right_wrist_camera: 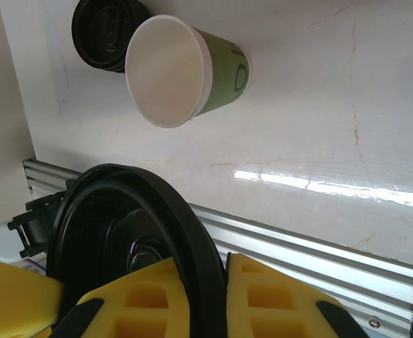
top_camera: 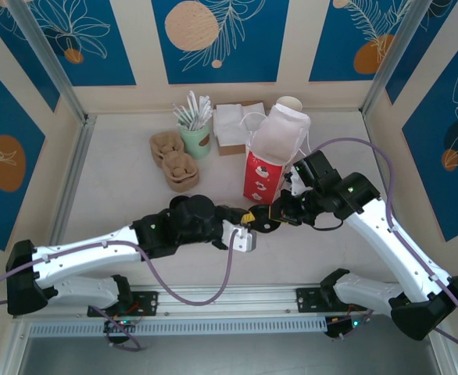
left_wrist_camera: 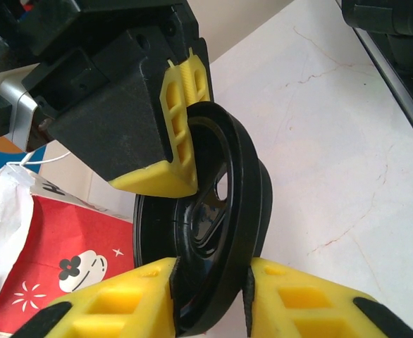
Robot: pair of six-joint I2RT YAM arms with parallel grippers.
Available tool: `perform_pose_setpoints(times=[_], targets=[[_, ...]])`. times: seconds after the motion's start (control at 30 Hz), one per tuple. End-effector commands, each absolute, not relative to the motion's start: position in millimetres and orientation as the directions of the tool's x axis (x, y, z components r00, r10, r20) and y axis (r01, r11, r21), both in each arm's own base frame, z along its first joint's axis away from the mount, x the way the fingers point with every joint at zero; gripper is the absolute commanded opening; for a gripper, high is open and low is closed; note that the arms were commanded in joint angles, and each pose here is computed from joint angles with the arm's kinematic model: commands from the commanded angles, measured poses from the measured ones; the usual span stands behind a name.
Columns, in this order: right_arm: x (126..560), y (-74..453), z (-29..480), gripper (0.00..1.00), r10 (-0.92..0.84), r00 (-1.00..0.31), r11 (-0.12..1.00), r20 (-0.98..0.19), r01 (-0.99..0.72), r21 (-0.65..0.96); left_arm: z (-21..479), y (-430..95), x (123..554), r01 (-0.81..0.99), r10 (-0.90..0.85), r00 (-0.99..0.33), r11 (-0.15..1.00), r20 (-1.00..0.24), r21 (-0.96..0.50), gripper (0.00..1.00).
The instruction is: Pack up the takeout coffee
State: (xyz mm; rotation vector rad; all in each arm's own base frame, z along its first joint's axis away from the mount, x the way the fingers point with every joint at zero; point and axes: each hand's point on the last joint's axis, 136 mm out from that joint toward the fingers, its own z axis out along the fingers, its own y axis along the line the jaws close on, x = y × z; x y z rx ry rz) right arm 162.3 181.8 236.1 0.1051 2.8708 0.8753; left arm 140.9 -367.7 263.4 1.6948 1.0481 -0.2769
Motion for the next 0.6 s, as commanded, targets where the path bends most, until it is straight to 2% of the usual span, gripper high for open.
perform_pose_setpoints(times=[0.0,0.13,0.33,0.37,0.47,0.57], targets=[[146.3,189.8,237.0,0.03,0.059,-0.996,0.803,-0.06,0.012,0.596,279.4,-373.0,150.7,0.709,0.487,0.606,0.028,-0.629,0.705,0.26],[145.1,192.6,238.6,0.05,0.053,-0.997,0.791,-0.059,0.006,0.612,281.6,-373.2,155.4,0.696,0.498,0.607,0.044,-0.619,0.717,0.21],[147.8,188.8,242.9,0.13,0.077,-0.992,0.785,-0.098,0.0,0.619,288.3,-371.4,160.0,0.708,0.506,0.574,0.087,-0.644,0.701,0.12],[149.9,189.0,245.8,0.21,0.096,-0.989,0.774,-0.116,0.001,0.633,288.8,-370.8,162.2,0.722,0.514,0.552,0.1,-0.657,0.685,0.11],[152.8,191.3,253.3,0.27,0.135,-0.977,0.729,-0.164,-0.014,0.684,285.4,-370.1,164.6,0.764,0.535,0.496,0.106,-0.684,0.637,0.11],[154.5,187.8,253.9,0.38,0.165,-0.97,0.72,-0.18,-0.006,0.693,284.7,-369.1,164.6,0.792,0.523,0.461,0.121,-0.717,0.598,0.08]])
